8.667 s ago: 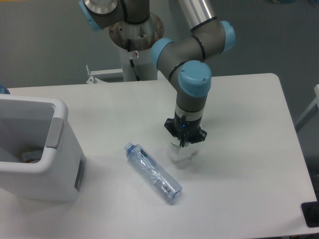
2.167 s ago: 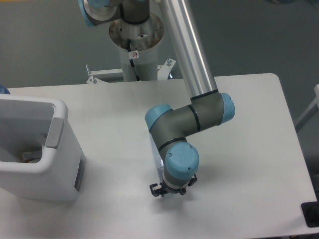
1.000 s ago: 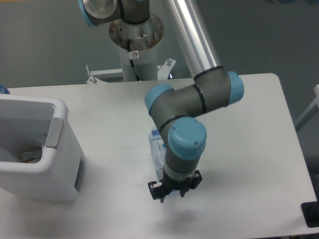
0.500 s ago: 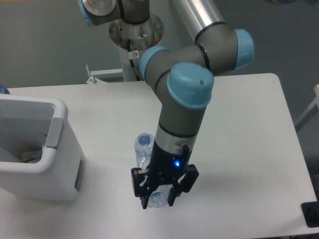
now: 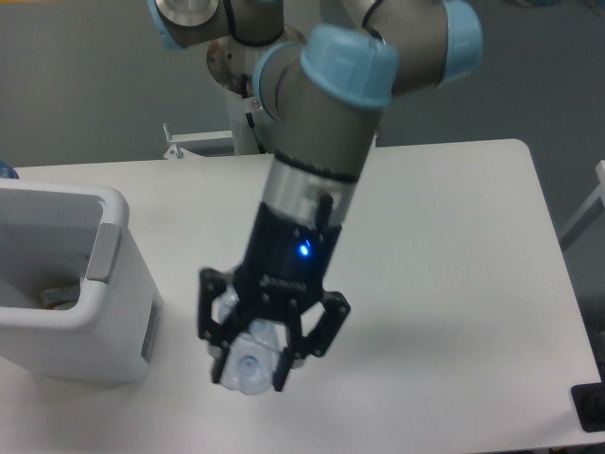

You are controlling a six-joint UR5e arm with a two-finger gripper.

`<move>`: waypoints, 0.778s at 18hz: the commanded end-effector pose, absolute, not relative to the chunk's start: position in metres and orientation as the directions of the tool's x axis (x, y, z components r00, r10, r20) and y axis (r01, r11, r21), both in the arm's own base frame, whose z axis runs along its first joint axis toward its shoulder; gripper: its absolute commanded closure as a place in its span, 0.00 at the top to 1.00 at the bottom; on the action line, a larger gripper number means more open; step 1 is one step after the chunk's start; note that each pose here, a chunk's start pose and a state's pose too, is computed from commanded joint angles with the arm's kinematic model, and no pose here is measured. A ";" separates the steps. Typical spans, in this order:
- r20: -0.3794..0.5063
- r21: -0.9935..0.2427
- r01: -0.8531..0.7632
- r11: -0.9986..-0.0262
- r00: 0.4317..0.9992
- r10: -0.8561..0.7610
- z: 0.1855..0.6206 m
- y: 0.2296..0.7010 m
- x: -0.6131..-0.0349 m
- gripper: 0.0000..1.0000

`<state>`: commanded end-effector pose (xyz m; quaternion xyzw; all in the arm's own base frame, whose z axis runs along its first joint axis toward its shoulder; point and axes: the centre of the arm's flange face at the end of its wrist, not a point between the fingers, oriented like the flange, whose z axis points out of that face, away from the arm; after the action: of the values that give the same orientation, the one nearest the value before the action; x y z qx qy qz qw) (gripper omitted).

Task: Place the trash in the trash can
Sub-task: 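Lift the bottle and carry it over the trash bin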

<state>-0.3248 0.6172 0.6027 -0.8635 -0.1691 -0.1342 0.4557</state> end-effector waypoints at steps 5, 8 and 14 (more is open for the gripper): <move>0.370 -0.782 0.340 -0.523 0.928 0.049 0.635 0.627 -0.256 0.51; 0.364 -0.788 0.313 -0.530 0.931 0.008 0.642 0.633 -0.227 0.51; 0.357 -0.795 0.267 -0.544 0.932 -0.064 0.639 0.647 -0.179 0.51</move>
<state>-0.1793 0.6474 0.6390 -0.8612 -0.0591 -0.1745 0.4737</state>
